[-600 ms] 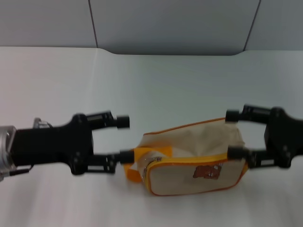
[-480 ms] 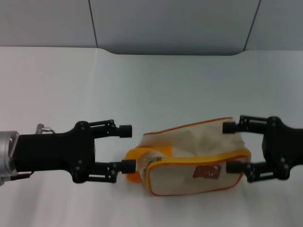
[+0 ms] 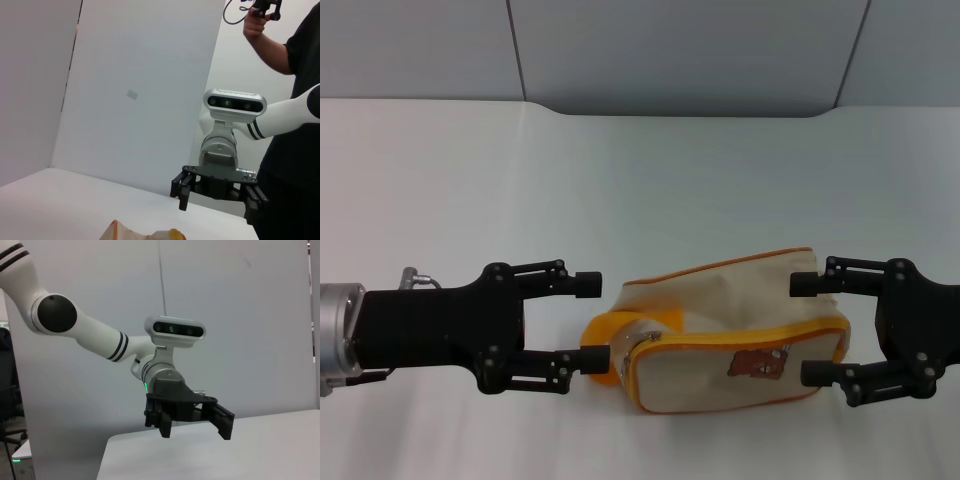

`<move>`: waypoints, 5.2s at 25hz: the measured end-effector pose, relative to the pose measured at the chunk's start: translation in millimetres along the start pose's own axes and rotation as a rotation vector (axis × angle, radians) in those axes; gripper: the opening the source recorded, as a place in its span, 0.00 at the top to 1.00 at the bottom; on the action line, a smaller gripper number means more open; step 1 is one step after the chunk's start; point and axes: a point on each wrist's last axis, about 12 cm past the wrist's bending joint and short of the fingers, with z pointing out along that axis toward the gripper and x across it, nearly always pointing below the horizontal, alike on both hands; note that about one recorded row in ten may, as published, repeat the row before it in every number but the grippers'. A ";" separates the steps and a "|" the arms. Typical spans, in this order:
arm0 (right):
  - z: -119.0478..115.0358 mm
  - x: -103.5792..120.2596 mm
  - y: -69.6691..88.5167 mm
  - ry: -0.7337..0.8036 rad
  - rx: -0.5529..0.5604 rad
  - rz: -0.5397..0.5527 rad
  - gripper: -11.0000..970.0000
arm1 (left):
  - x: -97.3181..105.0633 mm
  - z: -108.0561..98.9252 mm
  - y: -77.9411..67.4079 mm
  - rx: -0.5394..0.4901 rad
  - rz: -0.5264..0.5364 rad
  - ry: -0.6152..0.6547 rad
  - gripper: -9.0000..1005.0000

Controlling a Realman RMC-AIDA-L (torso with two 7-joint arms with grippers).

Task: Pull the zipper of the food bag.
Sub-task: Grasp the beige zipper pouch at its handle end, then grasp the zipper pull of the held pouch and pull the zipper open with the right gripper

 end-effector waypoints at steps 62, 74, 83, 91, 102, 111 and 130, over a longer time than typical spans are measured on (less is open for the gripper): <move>-3.2 -0.3 -2.8 -0.003 0.033 -0.008 0.16 | 54.0 41.1 11.0 -0.157 -0.101 0.234 0.28; -3.1 2.2 -2.1 -0.004 0.048 0.000 0.17 | 45.7 55.0 34.6 -0.272 -0.038 0.228 0.30; -2.7 3.5 -3.7 0.003 0.063 0.005 0.17 | 46.8 65.3 32.9 -0.255 -0.003 0.200 0.41; -4.0 2.8 -6.1 -0.021 0.105 0.007 0.18 | 42.5 68.0 32.7 -0.223 0.032 0.199 0.61; 1.7 3.3 -15.6 -0.072 0.253 -0.054 0.18 | 23.9 62.5 34.2 -0.172 0.087 0.148 0.81; 34.6 5.1 -26.4 -0.107 0.329 -0.253 0.18 | -14.1 47.2 42.0 -0.127 0.133 0.085 0.87; 54.8 19.4 -15.7 -0.119 0.333 -0.438 0.57 | -21.4 53.7 44.3 -0.111 0.128 0.077 0.92</move>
